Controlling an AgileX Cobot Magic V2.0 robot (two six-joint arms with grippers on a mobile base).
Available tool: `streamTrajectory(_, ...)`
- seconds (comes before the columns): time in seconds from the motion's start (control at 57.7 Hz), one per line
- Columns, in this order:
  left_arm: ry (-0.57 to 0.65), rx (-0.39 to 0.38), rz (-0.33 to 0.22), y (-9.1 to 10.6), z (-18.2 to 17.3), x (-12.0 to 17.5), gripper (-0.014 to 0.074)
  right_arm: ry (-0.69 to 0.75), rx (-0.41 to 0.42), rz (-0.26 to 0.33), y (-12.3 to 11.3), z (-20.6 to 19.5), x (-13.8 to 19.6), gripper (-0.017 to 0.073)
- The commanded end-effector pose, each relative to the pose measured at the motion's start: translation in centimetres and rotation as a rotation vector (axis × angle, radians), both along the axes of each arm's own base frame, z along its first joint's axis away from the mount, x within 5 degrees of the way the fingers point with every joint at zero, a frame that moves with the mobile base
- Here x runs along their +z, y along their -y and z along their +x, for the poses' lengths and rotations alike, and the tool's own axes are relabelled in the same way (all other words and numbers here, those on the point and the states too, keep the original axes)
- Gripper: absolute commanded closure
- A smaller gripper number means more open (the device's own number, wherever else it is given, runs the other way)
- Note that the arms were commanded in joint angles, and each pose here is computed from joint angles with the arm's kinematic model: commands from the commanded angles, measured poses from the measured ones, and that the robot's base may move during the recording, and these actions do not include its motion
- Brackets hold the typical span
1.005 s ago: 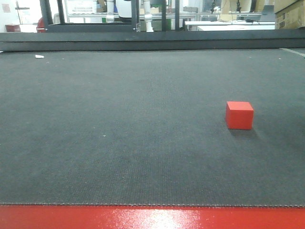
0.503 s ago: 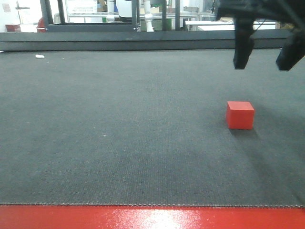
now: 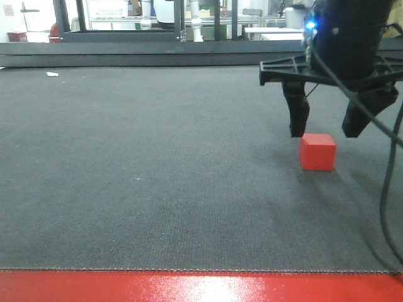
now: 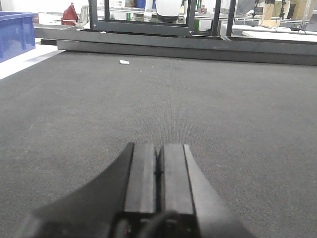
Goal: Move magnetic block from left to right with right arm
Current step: 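Close the right gripper around the red cube, then lift the red cube with the right gripper off the table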
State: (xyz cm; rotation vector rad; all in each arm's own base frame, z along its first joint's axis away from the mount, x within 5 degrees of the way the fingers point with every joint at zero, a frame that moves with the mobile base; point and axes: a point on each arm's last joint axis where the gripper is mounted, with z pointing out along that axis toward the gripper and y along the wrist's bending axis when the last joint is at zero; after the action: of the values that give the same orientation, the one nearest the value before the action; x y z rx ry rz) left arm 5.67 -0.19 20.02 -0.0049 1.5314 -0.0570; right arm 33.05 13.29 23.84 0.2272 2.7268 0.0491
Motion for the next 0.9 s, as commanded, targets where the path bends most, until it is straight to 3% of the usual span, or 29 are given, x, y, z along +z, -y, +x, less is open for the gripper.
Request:
streamTrajectory(0.0, 0.093, 0.002, -0.014, 0.0, -0.2, 0.7, 0.0720, 0.092, 0.013, 0.022, -0.1, 0.5, 1.8, 0.0042)
streamTrajectory(0.329, 0.093, 0.002, -0.014, 0.0, -0.2, 0.7, 0.0720, 0.070, 0.017, 0.033, -0.7, 1.2, 0.2, 0.0055)
streamTrajectory(0.589, 0.093, 0.002, -0.014, 0.0, -0.2, 0.7, 0.0720, 0.046, 0.062, 0.013, -0.1, 1.2, 0.3, 0.0324)
streamTrajectory(0.884, 0.093, 0.002, -0.014, 0.0, -0.2, 0.7, 0.0720, 0.144, 0.176, 0.006, 3.4, -0.4, 5.2, 0.0335)
